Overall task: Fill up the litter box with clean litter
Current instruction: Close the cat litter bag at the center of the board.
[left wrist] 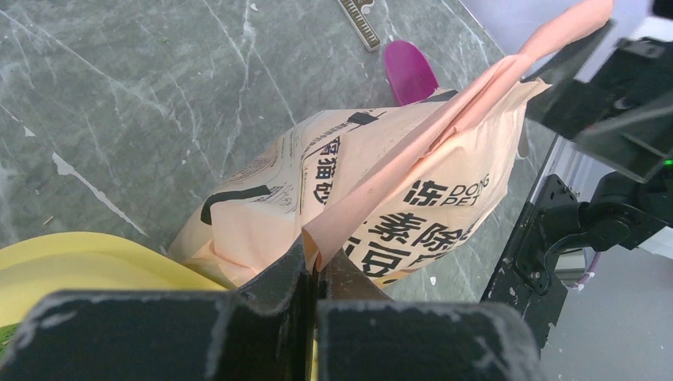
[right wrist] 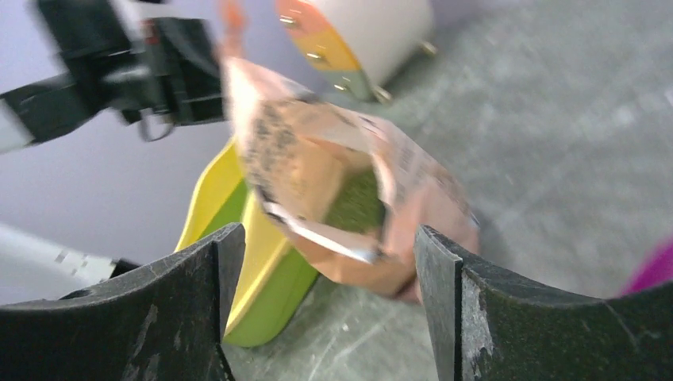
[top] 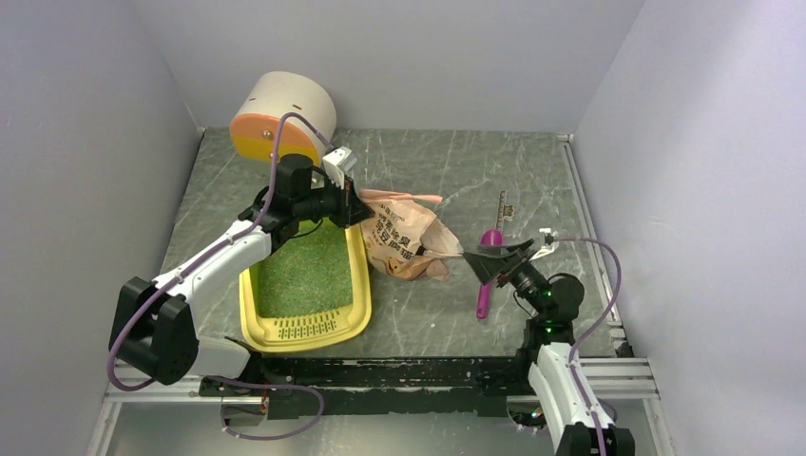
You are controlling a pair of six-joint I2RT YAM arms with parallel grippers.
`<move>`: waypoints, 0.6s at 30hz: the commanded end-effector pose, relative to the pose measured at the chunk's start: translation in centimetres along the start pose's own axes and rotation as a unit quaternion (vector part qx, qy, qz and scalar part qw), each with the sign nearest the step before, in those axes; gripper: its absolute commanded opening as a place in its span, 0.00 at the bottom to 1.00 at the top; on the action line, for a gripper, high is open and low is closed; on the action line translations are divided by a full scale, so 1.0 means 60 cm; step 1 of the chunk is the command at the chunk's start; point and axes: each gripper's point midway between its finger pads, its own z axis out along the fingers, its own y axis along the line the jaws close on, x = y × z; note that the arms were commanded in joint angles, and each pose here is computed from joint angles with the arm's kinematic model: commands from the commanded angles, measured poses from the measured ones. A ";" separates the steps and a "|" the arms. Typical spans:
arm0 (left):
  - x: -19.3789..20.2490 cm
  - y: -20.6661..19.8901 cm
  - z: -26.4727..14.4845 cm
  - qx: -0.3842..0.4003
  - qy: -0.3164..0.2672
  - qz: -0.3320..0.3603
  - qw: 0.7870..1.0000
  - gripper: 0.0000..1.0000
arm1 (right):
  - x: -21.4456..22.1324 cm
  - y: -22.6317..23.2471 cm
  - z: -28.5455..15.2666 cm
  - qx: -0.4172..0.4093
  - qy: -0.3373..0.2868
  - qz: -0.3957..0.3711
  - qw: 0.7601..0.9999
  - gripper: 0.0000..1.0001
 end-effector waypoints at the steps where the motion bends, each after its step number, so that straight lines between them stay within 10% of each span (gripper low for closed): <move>1: -0.021 -0.022 -0.004 0.020 -0.021 0.005 1.000 0.05 | -0.019 0.101 -0.014 -0.144 -0.055 -0.132 0.979 0.82; 18: -0.034 -0.037 0.006 0.048 -0.041 -0.012 0.998 0.05 | 0.033 0.039 0.078 -0.108 0.111 -0.234 0.960 1.00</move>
